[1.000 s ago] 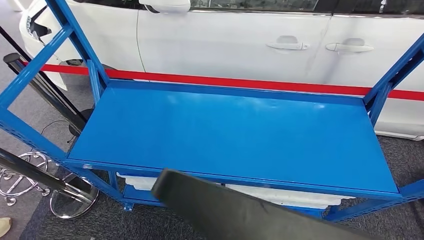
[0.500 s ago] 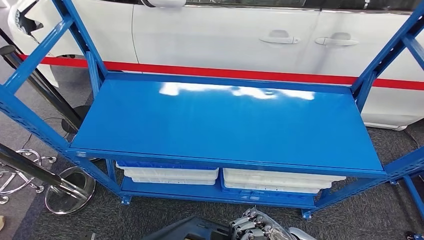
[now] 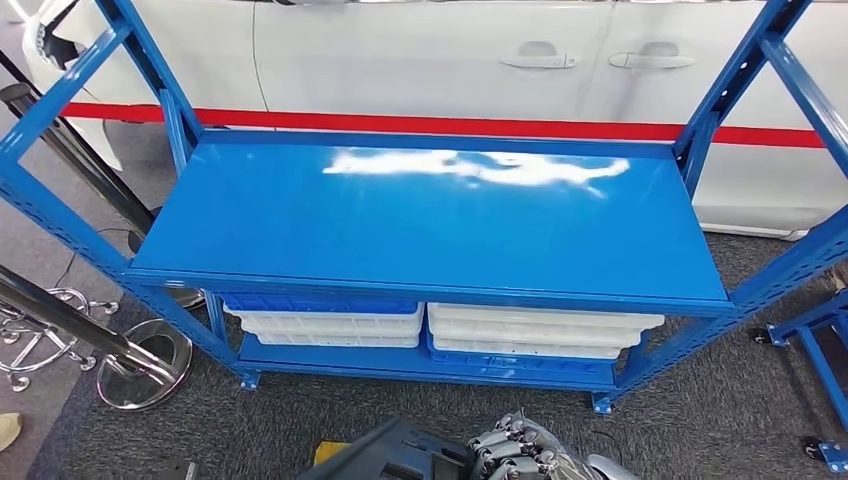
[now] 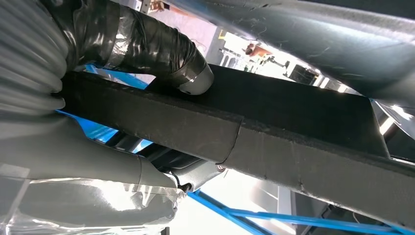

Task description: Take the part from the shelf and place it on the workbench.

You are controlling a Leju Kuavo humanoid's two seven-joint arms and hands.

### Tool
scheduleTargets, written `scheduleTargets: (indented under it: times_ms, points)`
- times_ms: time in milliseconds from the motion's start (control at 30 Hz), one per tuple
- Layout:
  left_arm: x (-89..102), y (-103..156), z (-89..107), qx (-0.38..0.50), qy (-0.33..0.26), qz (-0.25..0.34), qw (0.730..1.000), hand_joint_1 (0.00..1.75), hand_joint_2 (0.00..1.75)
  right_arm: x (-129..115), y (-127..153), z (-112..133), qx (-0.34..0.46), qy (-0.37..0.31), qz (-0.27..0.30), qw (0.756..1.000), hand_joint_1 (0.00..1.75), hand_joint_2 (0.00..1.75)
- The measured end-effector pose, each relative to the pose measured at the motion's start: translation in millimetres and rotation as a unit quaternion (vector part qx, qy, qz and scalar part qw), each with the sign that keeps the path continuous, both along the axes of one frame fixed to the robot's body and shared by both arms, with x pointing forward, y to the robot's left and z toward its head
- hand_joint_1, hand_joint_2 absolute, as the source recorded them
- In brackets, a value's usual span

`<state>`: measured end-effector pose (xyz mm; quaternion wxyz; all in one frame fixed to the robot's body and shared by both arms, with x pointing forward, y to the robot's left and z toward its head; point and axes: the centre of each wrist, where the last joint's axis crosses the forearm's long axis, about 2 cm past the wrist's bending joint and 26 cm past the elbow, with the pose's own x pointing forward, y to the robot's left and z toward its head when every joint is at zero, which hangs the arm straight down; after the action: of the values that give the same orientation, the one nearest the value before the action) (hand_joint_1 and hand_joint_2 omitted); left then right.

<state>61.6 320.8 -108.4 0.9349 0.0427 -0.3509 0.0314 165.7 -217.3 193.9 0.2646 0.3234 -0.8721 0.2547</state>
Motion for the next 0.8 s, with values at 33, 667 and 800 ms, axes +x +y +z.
scheduleTargets:
  times_ms: [33, 667, 800]
  points:
    - [0.6, 0.9, 0.1, 0.001, -0.001, 0.0, 1.0, 0.0, 1.75, -0.1, 0.0, 0.5, 0.0, -0.002, -0.001, 1.0, 1.75, 1.75]
    - [3.3, 3.8, 0.7, 0.006, -0.002, 0.0, 1.0, 0.0, 1.75, -2.7, -0.3, 6.7, -0.007, -0.033, -0.035, 0.999, 1.75, 1.75]
    - [2.0, 4.0, 0.5, 0.006, -0.001, -0.001, 1.0, 0.0, 1.75, -2.9, 0.1, 7.5, -0.006, -0.036, -0.039, 0.999, 1.75, 1.75]
